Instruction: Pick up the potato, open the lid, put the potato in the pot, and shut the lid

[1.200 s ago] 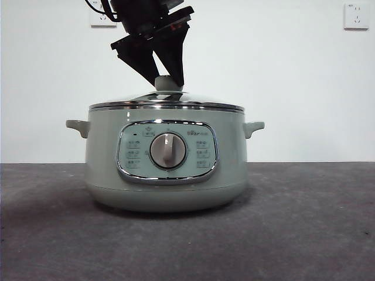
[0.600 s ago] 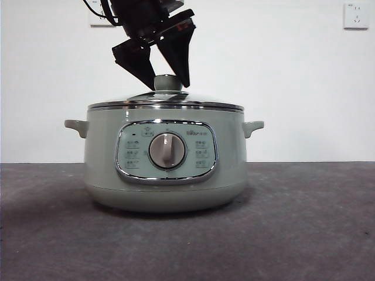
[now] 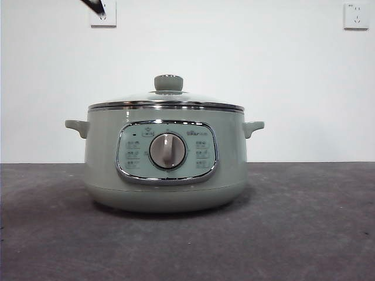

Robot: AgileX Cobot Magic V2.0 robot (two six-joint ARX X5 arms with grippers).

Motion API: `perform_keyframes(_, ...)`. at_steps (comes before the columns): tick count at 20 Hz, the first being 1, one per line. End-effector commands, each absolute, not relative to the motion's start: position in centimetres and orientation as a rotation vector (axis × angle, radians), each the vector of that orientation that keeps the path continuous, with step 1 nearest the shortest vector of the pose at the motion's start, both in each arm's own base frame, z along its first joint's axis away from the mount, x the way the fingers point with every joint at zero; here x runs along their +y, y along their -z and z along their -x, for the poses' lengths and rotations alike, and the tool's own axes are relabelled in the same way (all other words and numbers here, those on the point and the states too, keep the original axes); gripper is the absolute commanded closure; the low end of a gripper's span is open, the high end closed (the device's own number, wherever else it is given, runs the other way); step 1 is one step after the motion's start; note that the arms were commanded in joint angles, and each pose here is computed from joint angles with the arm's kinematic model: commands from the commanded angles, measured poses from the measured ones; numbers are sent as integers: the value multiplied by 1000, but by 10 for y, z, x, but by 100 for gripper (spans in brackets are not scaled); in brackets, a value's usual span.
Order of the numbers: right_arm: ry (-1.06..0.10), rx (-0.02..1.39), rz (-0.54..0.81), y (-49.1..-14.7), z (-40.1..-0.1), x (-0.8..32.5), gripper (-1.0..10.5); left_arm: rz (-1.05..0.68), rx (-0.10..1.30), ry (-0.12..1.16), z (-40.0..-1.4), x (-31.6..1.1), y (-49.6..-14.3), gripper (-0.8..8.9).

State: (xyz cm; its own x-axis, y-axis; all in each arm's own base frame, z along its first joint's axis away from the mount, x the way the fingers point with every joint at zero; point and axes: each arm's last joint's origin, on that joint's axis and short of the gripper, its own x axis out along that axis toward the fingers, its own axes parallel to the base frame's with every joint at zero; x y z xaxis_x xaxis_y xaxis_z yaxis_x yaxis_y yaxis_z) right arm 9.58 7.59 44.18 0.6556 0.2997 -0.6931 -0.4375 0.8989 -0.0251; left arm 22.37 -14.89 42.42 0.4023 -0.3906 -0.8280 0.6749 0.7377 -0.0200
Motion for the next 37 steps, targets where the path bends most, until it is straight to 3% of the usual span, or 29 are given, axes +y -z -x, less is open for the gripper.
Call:
perform_keyframes(1, -413, 800, 213, -435, -101, 81, 317, -294, 909, 679, -210, -142, -434, 606)
perform_keyframes(2, -413, 811, 217, -434, -104, 83, 478, -292, 890, 686, -204, -140, -438, 831)
perform_keyframes(3, -414, 823, 221, -433, -107, 86, 778, -282, 867, 693, -196, -137, -444, 816)
perform_keyframes(4, -414, 829, 228, -432, -109, 88, 974, -276, 848, 700, -188, -135, -448, 822)
perform_keyframes(8, -424, 832, 269, -430, -112, 90, 955, -285, 825, 734, -160, -124, -447, 822)
perform_keyframes(14, -398, 838, 208, -428, -107, 86, 946, -314, 947, 715, -124, -97, -393, 817)
perform_keyframes(27, -347, 832, 234, -427, -111, 87, 946, -333, 961, 683, -133, -94, -387, 817)
perform_keyframes(29, -347, 832, 234, -427, -111, 87, 946, -433, 867, 683, -133, -81, -389, 817)
perform_keyframes(32, -347, 832, 235, -427, -111, 87, 946, -306, 543, 590, -139, -62, -376, 816)
perform_keyframes(35, -347, 832, 234, -427, -111, 87, 946, -190, 220, 418, -141, -38, -329, 817)
perform_keyframes(37, -347, 832, 234, -427, -111, 87, 946, -181, 120, 347, -131, -27, -287, 817)
